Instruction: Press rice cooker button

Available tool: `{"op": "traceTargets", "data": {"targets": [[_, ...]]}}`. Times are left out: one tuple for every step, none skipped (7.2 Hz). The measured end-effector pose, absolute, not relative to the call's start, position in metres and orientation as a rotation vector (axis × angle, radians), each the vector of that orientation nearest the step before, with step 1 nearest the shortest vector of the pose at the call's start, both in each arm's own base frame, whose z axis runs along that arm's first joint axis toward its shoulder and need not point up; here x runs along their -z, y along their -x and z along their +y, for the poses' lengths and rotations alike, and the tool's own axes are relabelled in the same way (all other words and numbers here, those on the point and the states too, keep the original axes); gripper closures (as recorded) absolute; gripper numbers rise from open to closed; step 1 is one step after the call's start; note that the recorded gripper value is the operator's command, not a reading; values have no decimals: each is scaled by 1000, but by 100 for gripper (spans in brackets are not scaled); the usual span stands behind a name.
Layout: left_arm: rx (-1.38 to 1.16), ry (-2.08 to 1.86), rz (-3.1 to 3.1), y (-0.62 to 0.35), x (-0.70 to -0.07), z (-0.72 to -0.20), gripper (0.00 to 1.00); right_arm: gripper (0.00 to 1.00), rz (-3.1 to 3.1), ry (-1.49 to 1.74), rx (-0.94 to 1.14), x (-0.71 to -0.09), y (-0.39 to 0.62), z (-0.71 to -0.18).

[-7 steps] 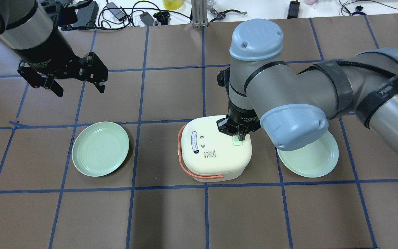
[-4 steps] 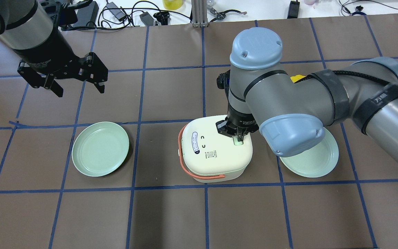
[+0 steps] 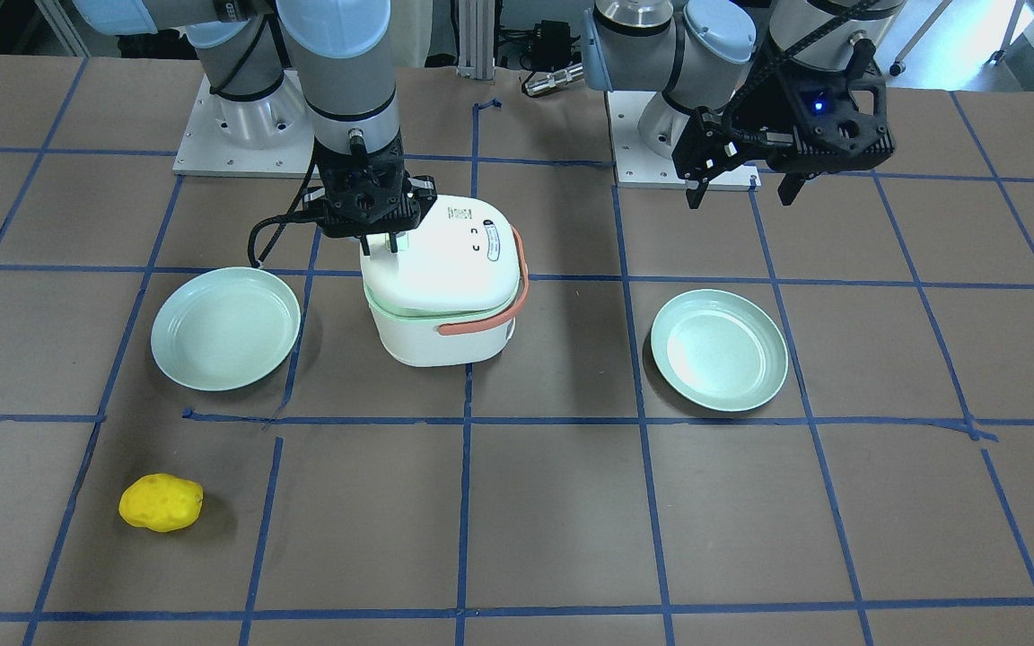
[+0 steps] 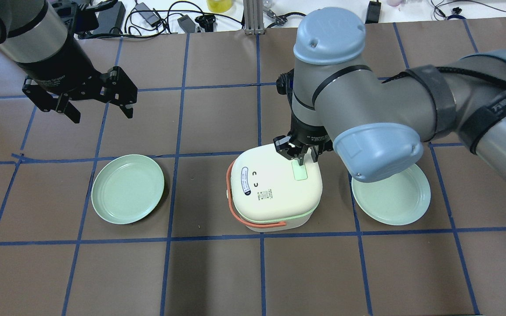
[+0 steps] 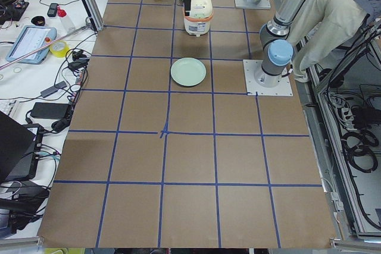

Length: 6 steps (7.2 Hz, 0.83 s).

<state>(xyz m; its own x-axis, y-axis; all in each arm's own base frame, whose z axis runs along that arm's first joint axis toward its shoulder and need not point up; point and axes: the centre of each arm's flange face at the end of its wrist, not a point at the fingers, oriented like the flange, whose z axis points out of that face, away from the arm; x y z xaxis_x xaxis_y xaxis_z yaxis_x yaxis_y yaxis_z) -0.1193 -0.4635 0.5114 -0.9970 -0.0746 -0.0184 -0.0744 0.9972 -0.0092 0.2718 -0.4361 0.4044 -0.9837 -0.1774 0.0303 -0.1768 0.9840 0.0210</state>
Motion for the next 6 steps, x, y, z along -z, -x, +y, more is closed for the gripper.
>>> {"op": "traceTargets", "data": {"targets": [[13,116,3121,119,-511,-463,0,0,-3087,-254,31,-429,-262,-447],[13,116,3121,119,-511,-464,0,0,-3086,-224,44,-455,-240,-461],[13,116,3121,119,-511,-464,0,0,-3091,-198,51,-480,-211,-476],[13,116,3121,119,-511,-463,0,0,-3093,-184,53,-499,-185,-486],[13,116,3121,119,-511,-464,0,0,-3091,-180,52,-511,-165,-492],[13,116,3121,119,-511,-464,0,0,-3095,-158,34,-522,-146,-498]]}}
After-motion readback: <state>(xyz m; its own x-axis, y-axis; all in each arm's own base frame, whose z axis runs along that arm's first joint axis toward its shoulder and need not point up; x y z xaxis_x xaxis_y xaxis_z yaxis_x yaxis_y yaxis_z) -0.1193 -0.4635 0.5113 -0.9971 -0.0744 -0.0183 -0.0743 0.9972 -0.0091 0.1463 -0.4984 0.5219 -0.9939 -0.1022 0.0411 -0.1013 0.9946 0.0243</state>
